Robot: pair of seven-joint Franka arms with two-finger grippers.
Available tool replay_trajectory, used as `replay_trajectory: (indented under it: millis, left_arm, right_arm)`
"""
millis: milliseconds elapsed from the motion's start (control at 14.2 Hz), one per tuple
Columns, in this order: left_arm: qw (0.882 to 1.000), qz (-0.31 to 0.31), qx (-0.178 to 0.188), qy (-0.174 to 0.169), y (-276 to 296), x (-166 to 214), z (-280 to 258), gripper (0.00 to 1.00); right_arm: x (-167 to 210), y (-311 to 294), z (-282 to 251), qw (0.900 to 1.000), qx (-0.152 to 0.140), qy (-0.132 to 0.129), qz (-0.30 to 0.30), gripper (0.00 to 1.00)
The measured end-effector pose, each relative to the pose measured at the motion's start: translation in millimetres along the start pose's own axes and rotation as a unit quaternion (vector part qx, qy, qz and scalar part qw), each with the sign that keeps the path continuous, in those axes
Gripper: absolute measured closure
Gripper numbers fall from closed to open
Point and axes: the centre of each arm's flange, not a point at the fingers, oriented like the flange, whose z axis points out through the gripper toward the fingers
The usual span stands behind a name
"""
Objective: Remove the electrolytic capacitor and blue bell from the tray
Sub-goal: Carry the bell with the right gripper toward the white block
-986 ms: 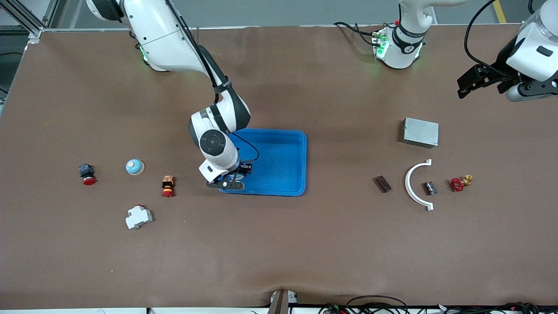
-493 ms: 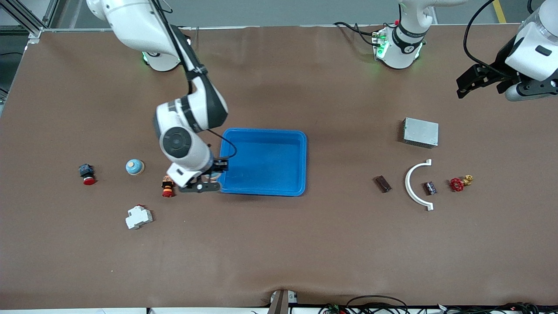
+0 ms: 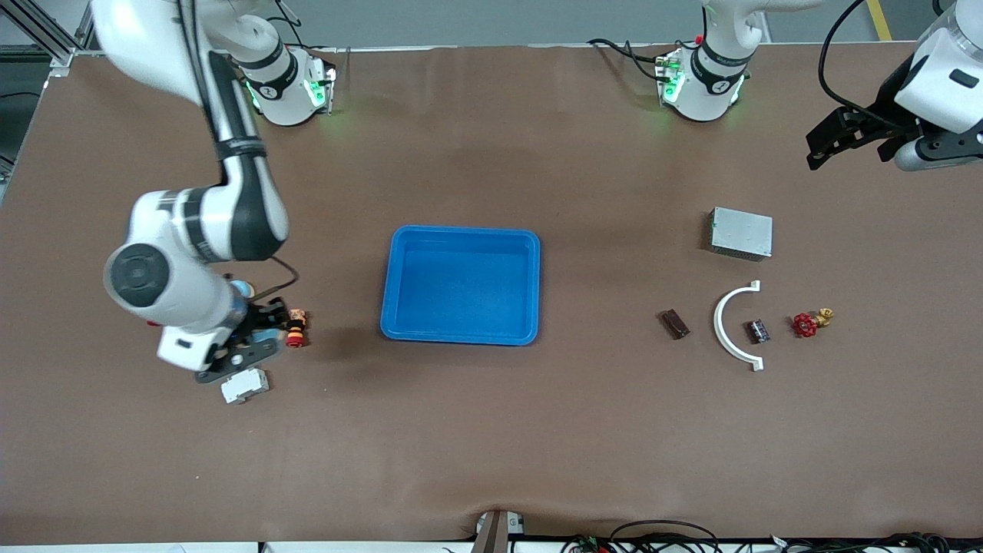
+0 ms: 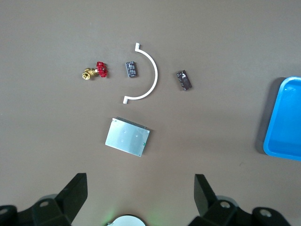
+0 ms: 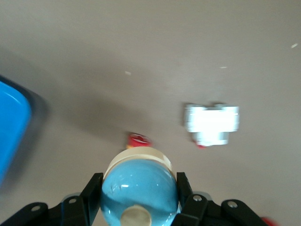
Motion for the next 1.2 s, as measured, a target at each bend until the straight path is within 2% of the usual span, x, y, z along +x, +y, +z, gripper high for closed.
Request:
replay_trajectory:
  millis: [211,493,775,916,1198]
  left_arm:
    - [1.000,0.000,0.000,0.000,0.3,-0.2,-0.2,0.00]
    - [1.000,0.000,-0.001,0.003,0.4,-0.5,-3.4,0.00]
    - [1.000,0.000,-0.001,0.004,0.4,-0.5,-4.1,0.00]
    - [1.000,0.000,-0.001,0.004,0.4,-0.5,-4.1,0.00]
    - [1.000,0.000,-0.001,0.004,0.3,-0.5,-4.6,0.00]
  right_arm:
    - [-28.1,66.8,12.8,0.999,0.002,-0.006,-0.047,0.33]
    - [-49.9,123.5,62.7,0.994,-0.009,-0.015,-0.108,0.33]
    - [-50.3,132.7,102.5,0.990,0.000,-0.018,-0.140,0.33]
    - [-47.6,135.1,113.0,0.988,-0.004,-0.008,-0.154,0.33]
    - [-53.1,146.5,138.8,0.985,-0.005,-0.007,-0.173,0.33]
